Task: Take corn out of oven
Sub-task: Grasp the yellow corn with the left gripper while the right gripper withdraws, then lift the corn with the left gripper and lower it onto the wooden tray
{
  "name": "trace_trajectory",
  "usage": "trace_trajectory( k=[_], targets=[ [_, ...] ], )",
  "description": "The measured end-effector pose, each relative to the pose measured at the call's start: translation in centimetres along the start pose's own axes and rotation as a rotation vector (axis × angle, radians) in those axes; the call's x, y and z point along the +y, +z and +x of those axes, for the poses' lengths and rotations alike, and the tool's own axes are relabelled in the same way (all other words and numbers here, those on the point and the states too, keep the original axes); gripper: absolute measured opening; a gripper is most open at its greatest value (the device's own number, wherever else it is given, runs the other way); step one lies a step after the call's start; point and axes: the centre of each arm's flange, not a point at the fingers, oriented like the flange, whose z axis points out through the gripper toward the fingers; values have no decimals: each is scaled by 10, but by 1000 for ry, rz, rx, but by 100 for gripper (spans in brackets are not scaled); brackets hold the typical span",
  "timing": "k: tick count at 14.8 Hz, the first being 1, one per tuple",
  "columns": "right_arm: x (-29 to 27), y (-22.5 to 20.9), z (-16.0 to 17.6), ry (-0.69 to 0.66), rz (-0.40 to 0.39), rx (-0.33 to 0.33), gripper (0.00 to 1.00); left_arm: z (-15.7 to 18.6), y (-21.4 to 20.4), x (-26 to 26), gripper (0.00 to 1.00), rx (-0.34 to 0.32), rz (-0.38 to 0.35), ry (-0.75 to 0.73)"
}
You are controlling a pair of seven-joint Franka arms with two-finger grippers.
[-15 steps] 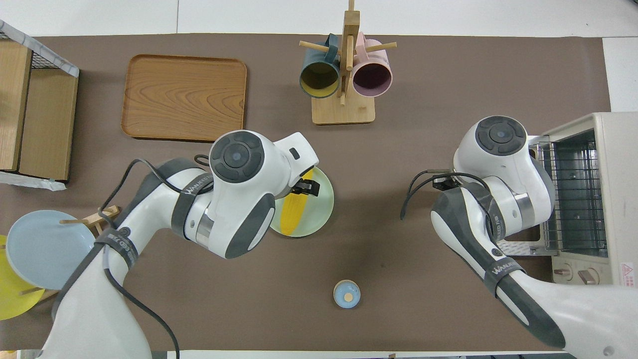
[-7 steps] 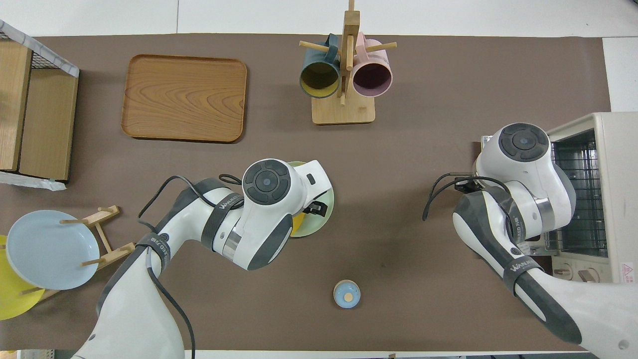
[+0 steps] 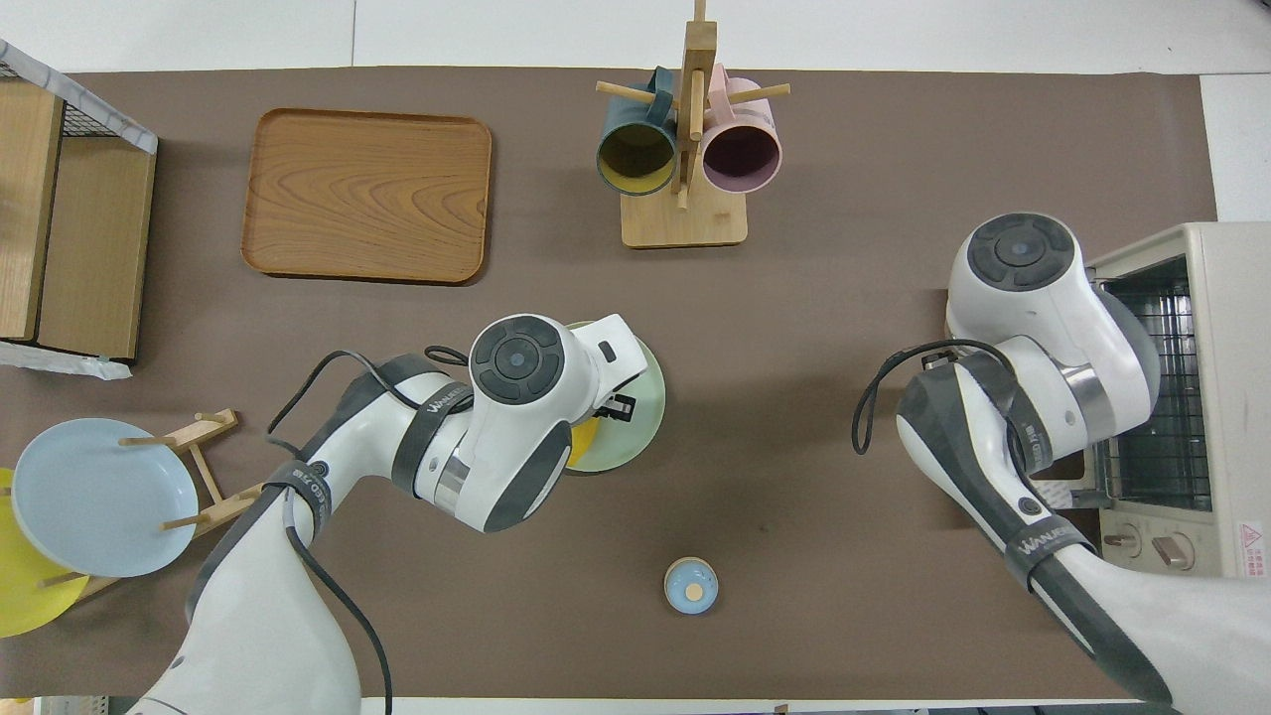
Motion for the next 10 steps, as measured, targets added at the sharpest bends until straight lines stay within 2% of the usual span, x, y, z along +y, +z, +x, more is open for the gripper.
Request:
trace_trajectory(
  k=[1, 3, 6, 8, 10],
  targets=[
    [16, -17, -6, -20, -2, -6, 1, 6, -13, -16, 56, -8, -16, -42],
    [55, -43, -22, -41, -20, 1, 1, 26, -68, -60, 56, -13, -43, -124],
    [112, -52, -39, -60, -39, 12, 1, 58, -162, -140, 56, 30, -68, -246],
    [136, -49, -43, -69, -14, 13, 1, 72, -178, -197, 56, 52, -69, -324],
    [140, -49, -44, -72, 8, 17, 1, 88, -164, -243, 56, 49, -64, -362]
  ],
)
